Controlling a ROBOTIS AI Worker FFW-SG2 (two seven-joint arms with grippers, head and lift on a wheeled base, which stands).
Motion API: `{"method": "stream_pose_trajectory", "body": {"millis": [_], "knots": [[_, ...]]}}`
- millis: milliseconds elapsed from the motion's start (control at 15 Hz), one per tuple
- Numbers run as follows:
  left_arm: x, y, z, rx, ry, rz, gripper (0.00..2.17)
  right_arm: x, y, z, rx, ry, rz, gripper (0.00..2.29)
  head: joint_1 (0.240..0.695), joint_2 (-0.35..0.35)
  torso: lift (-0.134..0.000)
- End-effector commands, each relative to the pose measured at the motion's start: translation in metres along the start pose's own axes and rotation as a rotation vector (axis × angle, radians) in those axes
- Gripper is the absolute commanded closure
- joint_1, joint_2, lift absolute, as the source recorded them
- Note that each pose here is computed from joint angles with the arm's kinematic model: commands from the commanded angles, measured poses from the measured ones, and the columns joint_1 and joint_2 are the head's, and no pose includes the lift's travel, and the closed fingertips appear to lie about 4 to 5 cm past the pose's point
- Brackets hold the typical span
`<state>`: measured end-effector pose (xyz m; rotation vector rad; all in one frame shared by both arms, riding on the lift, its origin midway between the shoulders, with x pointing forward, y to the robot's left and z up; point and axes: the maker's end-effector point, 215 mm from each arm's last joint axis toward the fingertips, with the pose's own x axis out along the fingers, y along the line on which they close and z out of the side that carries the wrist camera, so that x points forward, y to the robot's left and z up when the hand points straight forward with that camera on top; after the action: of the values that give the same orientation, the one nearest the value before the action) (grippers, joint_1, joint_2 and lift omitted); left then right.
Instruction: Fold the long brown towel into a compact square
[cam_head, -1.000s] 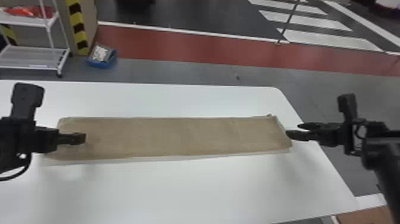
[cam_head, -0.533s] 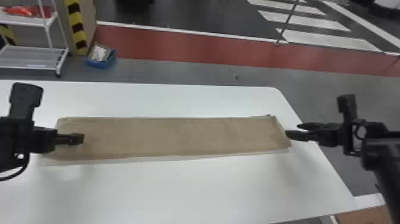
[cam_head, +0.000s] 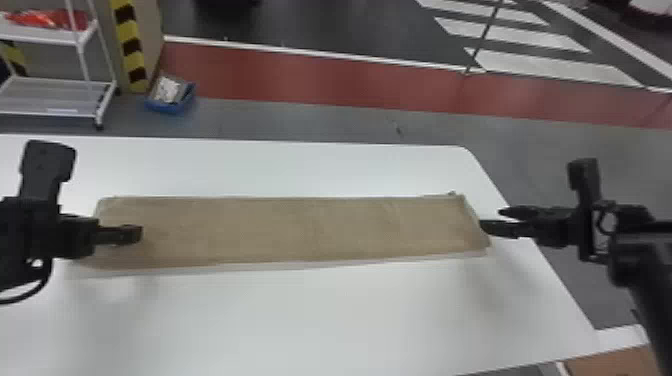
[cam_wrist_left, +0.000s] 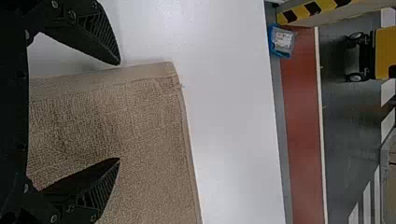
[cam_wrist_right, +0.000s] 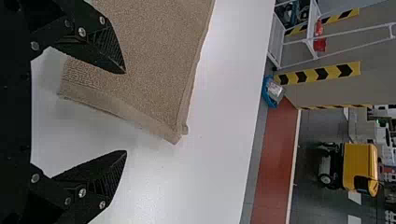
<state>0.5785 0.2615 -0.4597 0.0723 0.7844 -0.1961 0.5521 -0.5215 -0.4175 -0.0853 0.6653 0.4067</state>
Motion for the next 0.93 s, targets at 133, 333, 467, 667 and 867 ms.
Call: {"method": "stream_pose_trajectory", "body": {"millis": [133, 333, 467, 667, 867], "knots": [[-0.002, -0.002, 0.006, 0.003, -0.014, 0.000, 0.21, 0.000, 0.001, -0.001, 0.007, -0.003, 0.002, 0.32, 0.695, -0.247, -0.120], [-0.004, 0.001, 0.008, 0.000, -0.020, 0.008, 0.21, -0.002, 0.014, 0.002, 0.022, -0.017, 0.021, 0.32, 0.695, -0.246, -0.120], [-0.004, 0.000, 0.008, 0.002, -0.020, 0.003, 0.21, -0.001, 0.021, 0.008, 0.028, -0.017, 0.030, 0.32, 0.695, -0.240, -0.120], [-0.005, 0.003, 0.005, 0.015, -0.016, 0.007, 0.21, 0.001, 0.045, 0.015, 0.047, -0.032, 0.066, 0.32, 0.695, -0.228, -0.120], [-0.006, 0.006, -0.006, 0.008, 0.017, 0.008, 0.21, 0.005, 0.069, 0.032, 0.075, -0.095, 0.076, 0.41, 0.695, -0.207, -0.120]]}}
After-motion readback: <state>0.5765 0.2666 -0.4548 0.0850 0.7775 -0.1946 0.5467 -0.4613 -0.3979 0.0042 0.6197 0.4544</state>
